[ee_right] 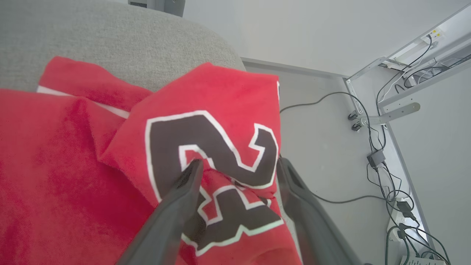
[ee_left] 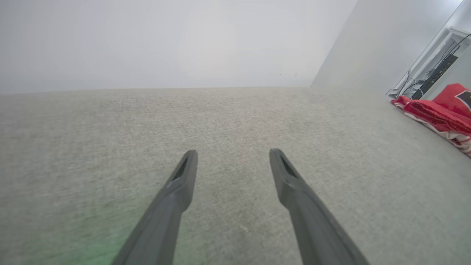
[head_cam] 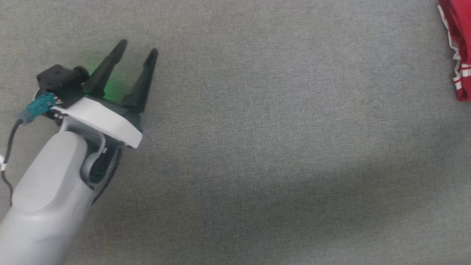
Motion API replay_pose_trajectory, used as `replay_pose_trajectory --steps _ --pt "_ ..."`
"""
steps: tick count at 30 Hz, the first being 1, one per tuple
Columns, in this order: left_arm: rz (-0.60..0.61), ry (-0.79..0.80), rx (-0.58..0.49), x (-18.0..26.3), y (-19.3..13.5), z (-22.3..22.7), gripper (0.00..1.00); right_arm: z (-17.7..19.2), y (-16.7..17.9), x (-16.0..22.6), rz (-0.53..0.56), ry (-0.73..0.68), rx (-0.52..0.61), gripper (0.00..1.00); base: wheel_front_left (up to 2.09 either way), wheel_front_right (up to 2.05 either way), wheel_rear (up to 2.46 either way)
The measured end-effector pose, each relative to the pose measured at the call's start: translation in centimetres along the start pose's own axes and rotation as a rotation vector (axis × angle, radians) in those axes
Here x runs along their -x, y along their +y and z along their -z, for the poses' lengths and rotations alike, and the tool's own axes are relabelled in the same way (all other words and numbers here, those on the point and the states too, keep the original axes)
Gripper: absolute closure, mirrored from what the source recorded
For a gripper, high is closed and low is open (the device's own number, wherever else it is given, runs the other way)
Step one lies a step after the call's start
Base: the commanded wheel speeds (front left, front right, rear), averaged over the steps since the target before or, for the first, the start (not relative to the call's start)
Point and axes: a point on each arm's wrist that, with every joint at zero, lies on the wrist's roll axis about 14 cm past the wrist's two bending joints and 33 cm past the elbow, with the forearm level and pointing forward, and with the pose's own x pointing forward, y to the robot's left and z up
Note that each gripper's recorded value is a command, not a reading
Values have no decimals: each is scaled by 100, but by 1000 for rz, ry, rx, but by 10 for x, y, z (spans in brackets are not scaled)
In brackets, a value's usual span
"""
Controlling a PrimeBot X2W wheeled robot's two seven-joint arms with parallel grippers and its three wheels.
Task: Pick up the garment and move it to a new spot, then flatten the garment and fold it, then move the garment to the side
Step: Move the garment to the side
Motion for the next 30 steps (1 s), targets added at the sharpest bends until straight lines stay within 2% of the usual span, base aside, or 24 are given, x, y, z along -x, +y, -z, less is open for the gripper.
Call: replay_pose_trajectory --steps 10,18,21,30 --pt "-77 -72 -4 24 14 -35 0 -45 14 20 -54 -156 -52 0 0 0 0" --pt "-168 -136 12 59 30 -64 0 -84 65 46 -193 -315 -93 0 0 0 0" --pt "-173 -194 -23 73 28 -88 0 -95 85 60 -251 -378 -115 0 0 0 0" --pt "-321 -215 -40 140 51 -96 0 -93 124 101 -381 -472 -181 0 0 0 0"
